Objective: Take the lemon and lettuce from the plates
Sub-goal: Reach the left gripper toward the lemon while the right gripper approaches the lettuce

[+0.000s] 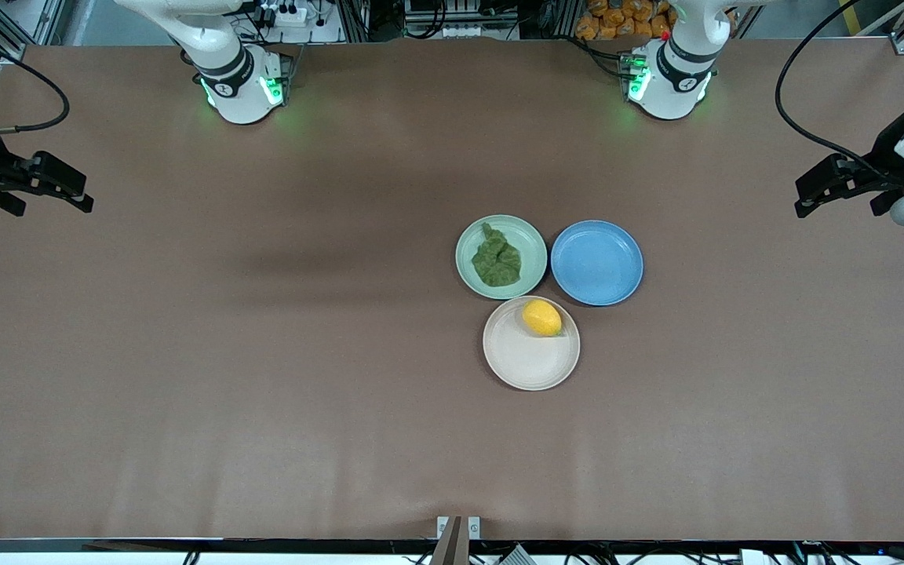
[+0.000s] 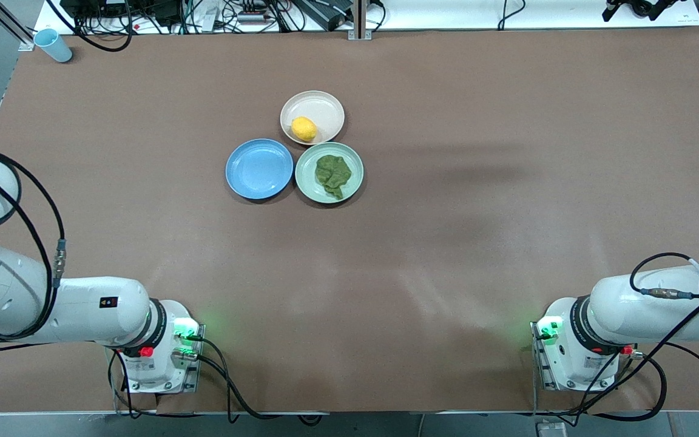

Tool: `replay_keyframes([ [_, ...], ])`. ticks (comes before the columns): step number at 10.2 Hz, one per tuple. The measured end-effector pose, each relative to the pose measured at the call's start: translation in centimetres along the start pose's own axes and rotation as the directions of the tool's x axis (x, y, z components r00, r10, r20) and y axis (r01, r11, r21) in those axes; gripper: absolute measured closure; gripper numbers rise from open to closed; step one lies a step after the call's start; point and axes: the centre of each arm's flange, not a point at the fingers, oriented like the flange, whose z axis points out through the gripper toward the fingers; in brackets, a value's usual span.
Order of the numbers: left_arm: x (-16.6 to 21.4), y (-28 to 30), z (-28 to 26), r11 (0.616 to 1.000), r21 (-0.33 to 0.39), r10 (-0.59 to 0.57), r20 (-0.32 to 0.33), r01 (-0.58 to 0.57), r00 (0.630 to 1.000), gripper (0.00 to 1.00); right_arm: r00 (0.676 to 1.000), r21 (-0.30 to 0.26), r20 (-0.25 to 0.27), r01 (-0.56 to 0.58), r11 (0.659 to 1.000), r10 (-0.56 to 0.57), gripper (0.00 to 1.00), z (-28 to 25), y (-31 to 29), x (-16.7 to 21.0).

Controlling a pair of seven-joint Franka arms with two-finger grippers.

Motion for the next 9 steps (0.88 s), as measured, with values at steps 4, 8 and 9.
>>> replay_keyframes([
  [4,-0.1,-0.2,0.8,1.000,0.003,-0.004,0.032,0.004,0.999,0.00,1.000,-0.012,0.002,-0.006,1.000,0.006,0.00,0.1,0.5,0.0],
  [8,0.8,3.4,7.3,0.998,-0.049,0.056,0.169,-0.048,0.984,0.00,1.000,-0.016,0.004,0.003,1.000,-0.003,0.00,0.1,0.0,0.0],
  [9,0.6,4.5,7.2,0.996,-0.053,0.075,0.175,-0.067,0.982,0.00,1.000,-0.016,0.006,0.009,1.000,-0.009,0.00,0.3,-0.5,0.1],
])
